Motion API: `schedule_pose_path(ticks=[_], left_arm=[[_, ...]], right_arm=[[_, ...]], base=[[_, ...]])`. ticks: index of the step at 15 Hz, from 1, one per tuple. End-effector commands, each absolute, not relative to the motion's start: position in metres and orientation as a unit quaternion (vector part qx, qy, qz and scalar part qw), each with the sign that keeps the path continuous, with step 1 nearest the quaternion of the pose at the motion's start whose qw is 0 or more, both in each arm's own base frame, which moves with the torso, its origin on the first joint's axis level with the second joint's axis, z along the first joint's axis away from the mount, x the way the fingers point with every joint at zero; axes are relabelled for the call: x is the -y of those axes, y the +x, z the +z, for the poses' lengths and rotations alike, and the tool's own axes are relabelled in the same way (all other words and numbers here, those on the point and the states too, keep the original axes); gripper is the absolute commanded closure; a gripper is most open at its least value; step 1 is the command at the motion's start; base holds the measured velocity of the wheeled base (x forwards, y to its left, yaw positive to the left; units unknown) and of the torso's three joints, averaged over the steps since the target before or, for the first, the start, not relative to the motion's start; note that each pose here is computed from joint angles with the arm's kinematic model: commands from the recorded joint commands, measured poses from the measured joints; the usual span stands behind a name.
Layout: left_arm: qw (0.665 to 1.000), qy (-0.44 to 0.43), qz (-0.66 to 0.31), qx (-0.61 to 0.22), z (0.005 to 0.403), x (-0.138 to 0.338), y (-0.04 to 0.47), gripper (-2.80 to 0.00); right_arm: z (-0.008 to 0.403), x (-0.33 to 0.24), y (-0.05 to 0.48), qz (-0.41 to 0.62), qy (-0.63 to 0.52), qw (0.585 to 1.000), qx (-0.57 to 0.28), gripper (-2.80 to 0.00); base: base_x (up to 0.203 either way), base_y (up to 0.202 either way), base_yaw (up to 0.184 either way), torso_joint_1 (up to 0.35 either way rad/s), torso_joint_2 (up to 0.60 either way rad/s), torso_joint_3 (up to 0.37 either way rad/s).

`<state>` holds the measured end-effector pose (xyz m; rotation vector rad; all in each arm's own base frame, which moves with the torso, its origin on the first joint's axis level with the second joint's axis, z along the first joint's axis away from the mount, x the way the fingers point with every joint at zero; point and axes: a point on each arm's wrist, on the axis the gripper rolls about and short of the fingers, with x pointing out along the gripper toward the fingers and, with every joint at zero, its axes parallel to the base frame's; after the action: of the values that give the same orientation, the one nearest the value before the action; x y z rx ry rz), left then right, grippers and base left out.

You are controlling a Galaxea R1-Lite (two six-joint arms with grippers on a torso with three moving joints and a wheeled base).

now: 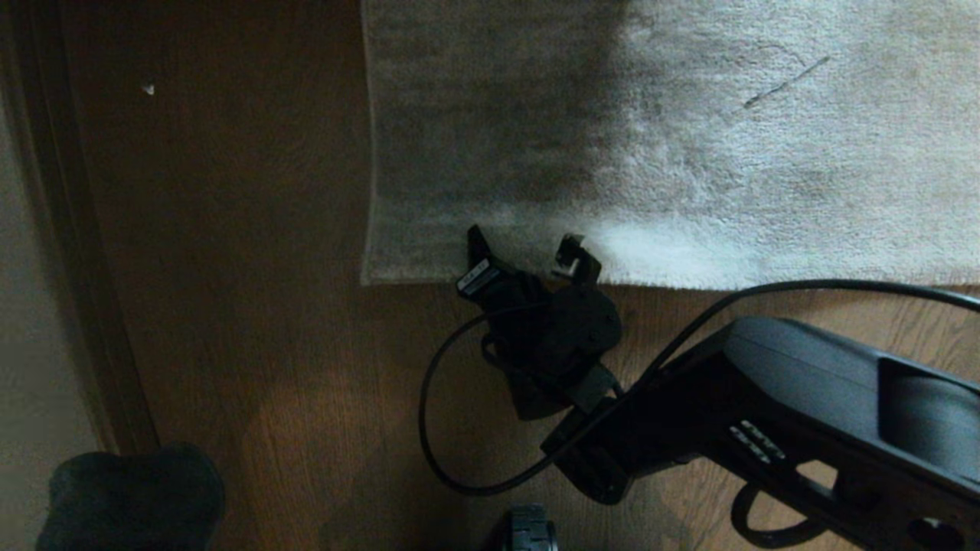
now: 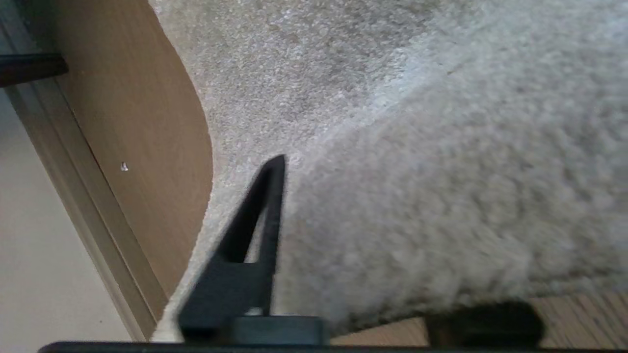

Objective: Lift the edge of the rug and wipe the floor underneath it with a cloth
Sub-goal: Lift up the carpet

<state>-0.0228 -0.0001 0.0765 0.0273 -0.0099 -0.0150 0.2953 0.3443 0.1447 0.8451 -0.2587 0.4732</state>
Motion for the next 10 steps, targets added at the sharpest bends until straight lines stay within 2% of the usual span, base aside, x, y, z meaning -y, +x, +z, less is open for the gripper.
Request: schedule_pose_path(ticks=[1,10], left_arm=[[1.0,0.014,-0.008,0.005,0.0766,0.0001,-0.0228,0.0],[1.0,0.014,-0.008,0.005,0.0766,0.0001,-0.0228,0.0]], right_arm=[[0.1451,-0.3417,0.2936,0.229,0.416,0.87,0.136,0.0],[0.1453,-0.3391,0.2915,0.229,0.415,0.871,0.132,0.0]], base=[[0.0,0.0,0.0,0.0,0.0,0.0],[0.0,0.0,0.0,0.0,0.0,0.0]])
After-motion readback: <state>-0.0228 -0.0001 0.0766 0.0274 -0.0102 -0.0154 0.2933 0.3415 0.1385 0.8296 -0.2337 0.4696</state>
